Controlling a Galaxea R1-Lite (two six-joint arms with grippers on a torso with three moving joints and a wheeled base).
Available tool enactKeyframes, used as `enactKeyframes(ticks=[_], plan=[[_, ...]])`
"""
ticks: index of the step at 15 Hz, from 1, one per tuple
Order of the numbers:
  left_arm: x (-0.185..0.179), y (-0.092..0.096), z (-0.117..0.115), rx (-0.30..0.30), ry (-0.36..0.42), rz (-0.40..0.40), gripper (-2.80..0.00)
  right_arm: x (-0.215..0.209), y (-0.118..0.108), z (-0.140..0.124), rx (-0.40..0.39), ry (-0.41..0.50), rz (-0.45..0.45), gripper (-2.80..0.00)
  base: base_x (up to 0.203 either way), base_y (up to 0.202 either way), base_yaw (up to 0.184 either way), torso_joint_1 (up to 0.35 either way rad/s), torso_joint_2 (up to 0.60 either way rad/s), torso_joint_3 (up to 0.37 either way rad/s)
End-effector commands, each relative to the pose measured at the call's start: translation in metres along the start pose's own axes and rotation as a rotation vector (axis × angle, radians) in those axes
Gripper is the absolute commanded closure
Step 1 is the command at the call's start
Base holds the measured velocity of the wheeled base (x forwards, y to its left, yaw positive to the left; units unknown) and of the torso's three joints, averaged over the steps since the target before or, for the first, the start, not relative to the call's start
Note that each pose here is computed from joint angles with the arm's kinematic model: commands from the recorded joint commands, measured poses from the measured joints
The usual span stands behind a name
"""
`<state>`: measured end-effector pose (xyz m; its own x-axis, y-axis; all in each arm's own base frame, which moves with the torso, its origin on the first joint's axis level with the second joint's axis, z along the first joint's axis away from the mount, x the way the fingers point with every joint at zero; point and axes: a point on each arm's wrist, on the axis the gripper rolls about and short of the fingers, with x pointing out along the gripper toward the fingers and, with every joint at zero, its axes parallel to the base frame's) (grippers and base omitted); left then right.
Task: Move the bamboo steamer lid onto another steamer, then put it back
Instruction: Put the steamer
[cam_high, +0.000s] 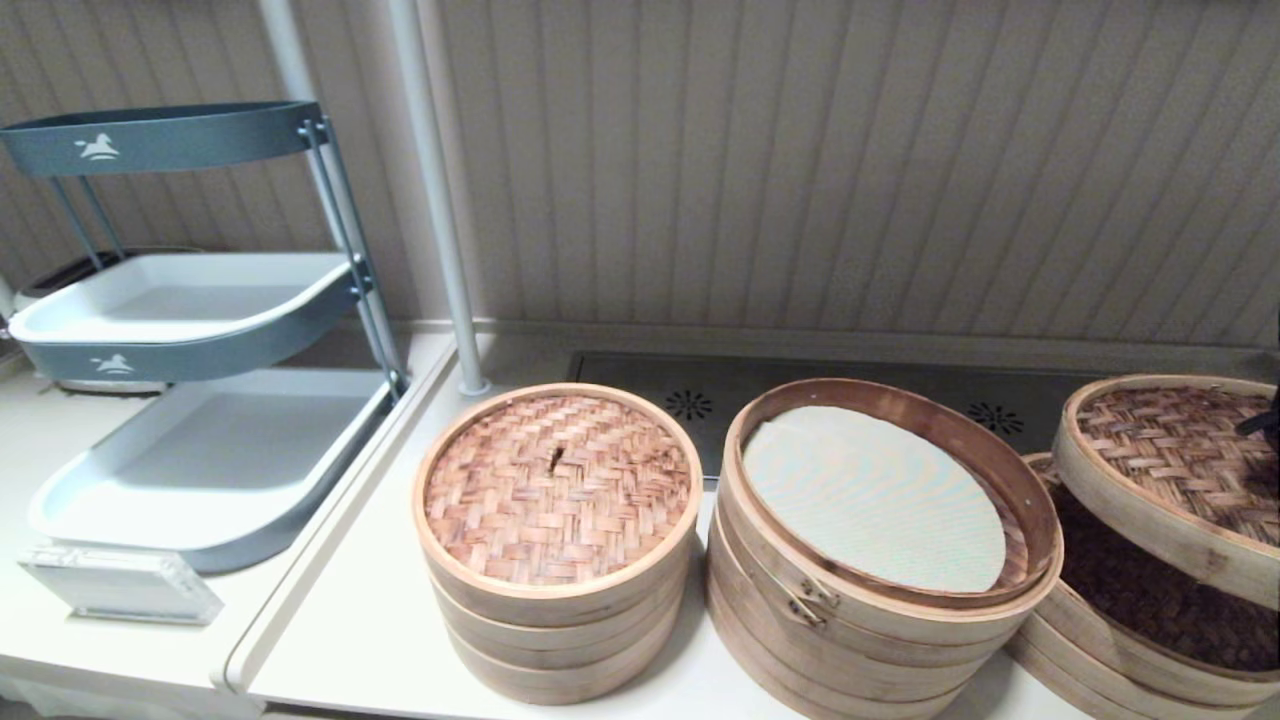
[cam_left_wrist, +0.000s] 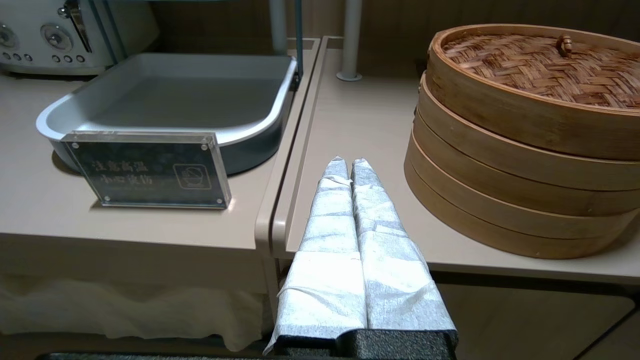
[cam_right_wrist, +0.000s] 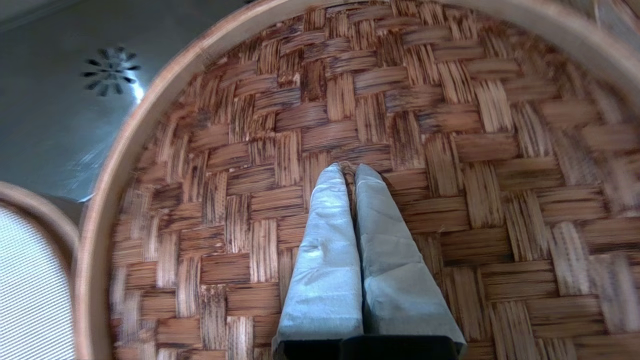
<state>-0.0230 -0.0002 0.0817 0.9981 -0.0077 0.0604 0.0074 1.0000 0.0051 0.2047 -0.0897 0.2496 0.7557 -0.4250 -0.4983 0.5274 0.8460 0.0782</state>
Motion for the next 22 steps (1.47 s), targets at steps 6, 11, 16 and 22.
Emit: enactKeyframes(ticks=[6, 11, 16, 22], plan=[[0.001, 0.0, -0.007, 0.0, 0.022, 0.0, 0.0, 0.041, -0.006, -0.02, 0.006, 0.078, -0.019, 0.0, 0.0, 0.0, 0.0, 0.0, 0.0, 0.0], [0.001, 0.0, -0.007, 0.0, 0.022, 0.0, 0.0, 0.068, -0.005, -0.028, 0.006, 0.083, -0.02, 0.0, 0.0, 0.0, 0.0, 0.0, 0.0, 0.0], [0.001, 0.0, -0.007, 0.0, 0.022, 0.0, 0.0, 0.074, -0.005, -0.034, -0.001, 0.098, -0.019, 0.0, 0.0, 0.0, 0.0, 0.0, 0.0, 0.0], [0.001, 0.0, -0.007, 0.0, 0.022, 0.0, 0.0, 0.084, -0.003, -0.04, -0.009, 0.095, -0.008, 0.0, 0.0, 0.0, 0.0, 0.0, 0.0, 0.0]])
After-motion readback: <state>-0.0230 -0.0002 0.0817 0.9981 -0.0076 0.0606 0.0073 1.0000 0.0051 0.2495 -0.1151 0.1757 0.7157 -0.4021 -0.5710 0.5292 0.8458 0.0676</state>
